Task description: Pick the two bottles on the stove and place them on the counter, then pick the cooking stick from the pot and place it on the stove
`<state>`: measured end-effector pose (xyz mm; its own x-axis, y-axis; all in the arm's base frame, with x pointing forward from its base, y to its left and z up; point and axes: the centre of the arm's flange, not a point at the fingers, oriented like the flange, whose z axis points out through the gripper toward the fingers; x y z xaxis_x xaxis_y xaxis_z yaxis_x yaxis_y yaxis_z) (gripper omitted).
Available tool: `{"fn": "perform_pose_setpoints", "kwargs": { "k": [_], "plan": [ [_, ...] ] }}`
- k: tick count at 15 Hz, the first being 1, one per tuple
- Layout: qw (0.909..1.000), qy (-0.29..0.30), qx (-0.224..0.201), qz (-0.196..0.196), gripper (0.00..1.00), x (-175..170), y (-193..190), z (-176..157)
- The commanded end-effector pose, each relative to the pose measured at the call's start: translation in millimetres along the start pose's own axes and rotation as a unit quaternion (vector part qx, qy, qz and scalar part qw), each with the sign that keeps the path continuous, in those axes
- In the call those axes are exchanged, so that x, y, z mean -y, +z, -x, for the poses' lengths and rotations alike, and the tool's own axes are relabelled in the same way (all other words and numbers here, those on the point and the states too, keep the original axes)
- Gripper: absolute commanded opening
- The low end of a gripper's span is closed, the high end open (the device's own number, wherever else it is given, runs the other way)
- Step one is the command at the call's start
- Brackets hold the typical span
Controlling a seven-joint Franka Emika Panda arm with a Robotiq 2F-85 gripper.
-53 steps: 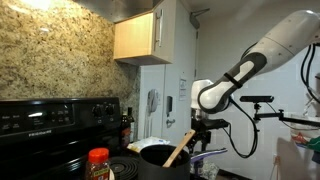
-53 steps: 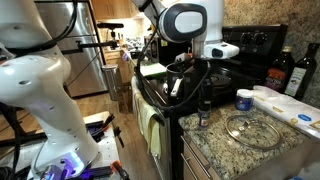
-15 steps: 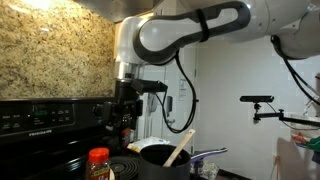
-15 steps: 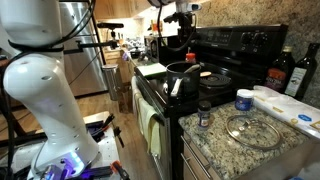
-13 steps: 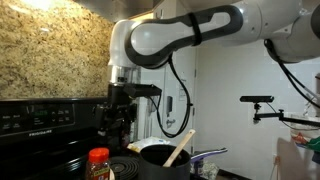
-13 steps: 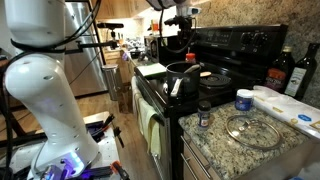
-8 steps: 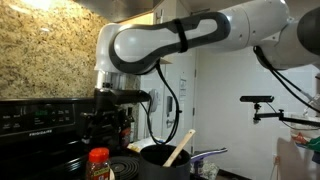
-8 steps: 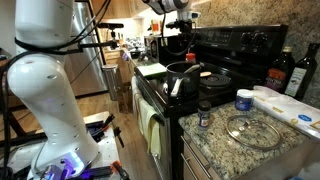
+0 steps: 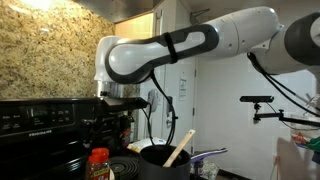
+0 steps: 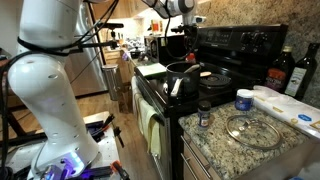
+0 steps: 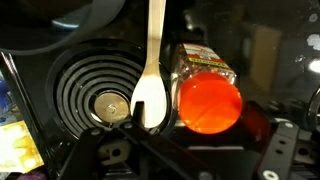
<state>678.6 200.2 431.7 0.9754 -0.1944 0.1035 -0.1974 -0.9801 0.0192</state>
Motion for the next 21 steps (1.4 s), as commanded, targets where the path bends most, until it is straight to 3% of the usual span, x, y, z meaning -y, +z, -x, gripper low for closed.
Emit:
{"fn": "perform_pose_setpoints", "kwargs": {
  "k": [1, 4, 5, 6, 8, 13, 17, 21],
  "plan": [
    [0.9998, 0.01, 0.011, -0.01, 1.0, 5.4, 8.3, -6.3],
    [0.9999, -0.002, 0.013, -0.01, 1.0, 12.2, 10.9, -2.8],
    [0.9999, -0.003, 0.014, -0.008, 0.95, 14.0, 11.4, -1.7],
    [0.9998, -0.008, 0.015, -0.007, 0.74, 15.8, 12.1, 0.0],
    [0.9998, -0.01, 0.016, -0.006, 0.68, 18.7, 12.9, 2.2],
    [0.9998, -0.013, 0.017, -0.006, 0.36, 19.8, 12.9, 4.5],
    [0.9997, -0.014, 0.018, -0.005, 0.36, 15.7, 4.5, 5.3],
    [0.9999, -0.012, 0.003, -0.003, 0.36, 0.3, -36.5, 10.0]
  ]
}}
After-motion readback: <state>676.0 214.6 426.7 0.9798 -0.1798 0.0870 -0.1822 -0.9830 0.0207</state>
